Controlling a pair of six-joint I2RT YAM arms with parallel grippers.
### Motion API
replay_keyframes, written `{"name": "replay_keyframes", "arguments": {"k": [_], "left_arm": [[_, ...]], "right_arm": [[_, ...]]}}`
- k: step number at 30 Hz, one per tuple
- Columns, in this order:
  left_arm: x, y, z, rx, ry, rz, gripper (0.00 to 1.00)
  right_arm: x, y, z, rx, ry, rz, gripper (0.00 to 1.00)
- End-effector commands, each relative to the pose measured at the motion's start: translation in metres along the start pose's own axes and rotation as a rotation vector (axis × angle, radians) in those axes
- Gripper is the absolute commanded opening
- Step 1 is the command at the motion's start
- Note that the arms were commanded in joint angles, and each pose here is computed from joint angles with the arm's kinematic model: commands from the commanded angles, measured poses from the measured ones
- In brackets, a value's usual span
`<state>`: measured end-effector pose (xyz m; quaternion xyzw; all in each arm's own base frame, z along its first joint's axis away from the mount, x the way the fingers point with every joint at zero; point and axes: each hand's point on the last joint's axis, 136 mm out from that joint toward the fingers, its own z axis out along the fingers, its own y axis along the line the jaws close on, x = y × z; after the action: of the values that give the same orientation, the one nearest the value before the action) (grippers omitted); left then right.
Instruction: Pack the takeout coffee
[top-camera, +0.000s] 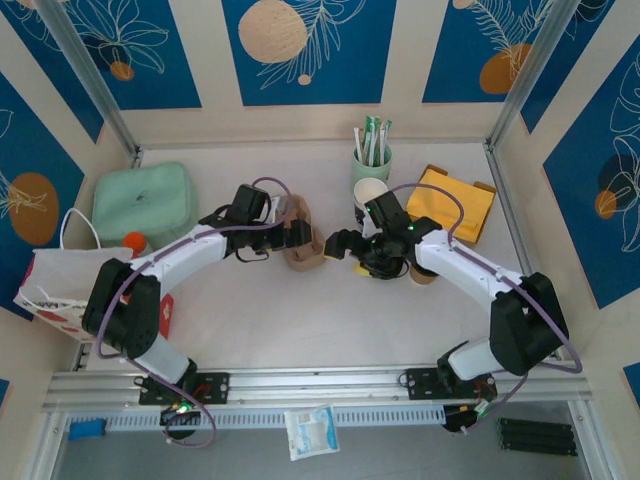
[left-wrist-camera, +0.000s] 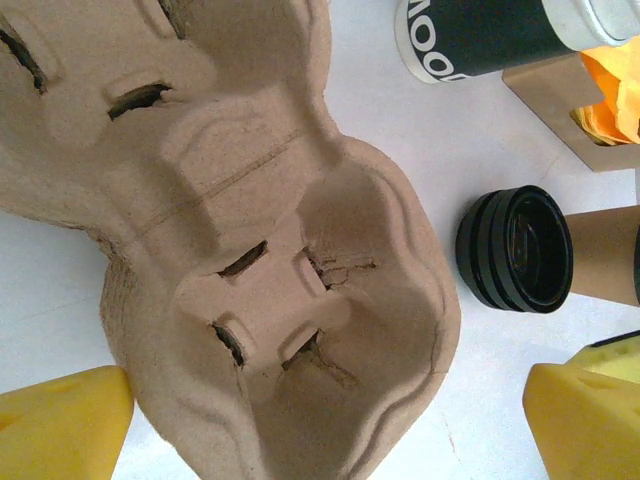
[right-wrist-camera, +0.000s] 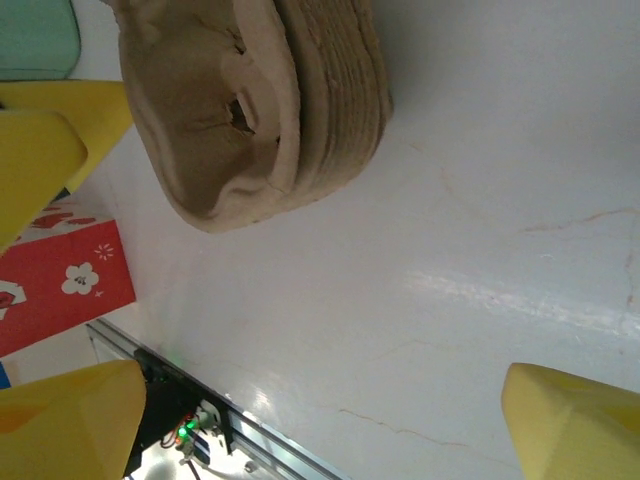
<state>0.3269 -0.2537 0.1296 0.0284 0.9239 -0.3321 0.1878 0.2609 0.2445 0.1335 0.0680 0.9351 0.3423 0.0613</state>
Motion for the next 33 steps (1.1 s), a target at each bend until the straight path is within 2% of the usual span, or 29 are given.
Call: {"name": "replay_keyframes", "arguments": {"k": [1,4,6,11,17,33], "left_arm": [[-0.004,-0.007,-0.02,-0.013,-0.035,0.016,0.99],[-0.006,-0.004,-0.034,-0.067,-0.056,0.038,0.99],[-0.009,-0.002,-0.042,-0.091,-0.076,0.052,0.99],[-0.011,-0.004,-0.059,-0.103,-0.112,0.065,0.99],[-0.011,-0.007,-0.069,-0.099,-0.127,0.073,0.99],[-0.001,0.0,-0.072,-0.118,-0.116,0.078,0.99]], "right_arm": [[-0.01,0.013,0.0,-0.049,0.007,0.029,0.88],[-0.018,0.017,0.004,-0.062,0.01,0.045,0.75],[-0.022,0.019,0.007,-0.066,0.012,0.052,0.7],[-0.032,0.022,0.017,-0.069,0.017,0.066,0.48],[-0.041,0.026,0.031,-0.086,0.03,0.08,0.32],[-0.048,0.027,0.057,-0.083,0.06,0.084,0.3]]}}
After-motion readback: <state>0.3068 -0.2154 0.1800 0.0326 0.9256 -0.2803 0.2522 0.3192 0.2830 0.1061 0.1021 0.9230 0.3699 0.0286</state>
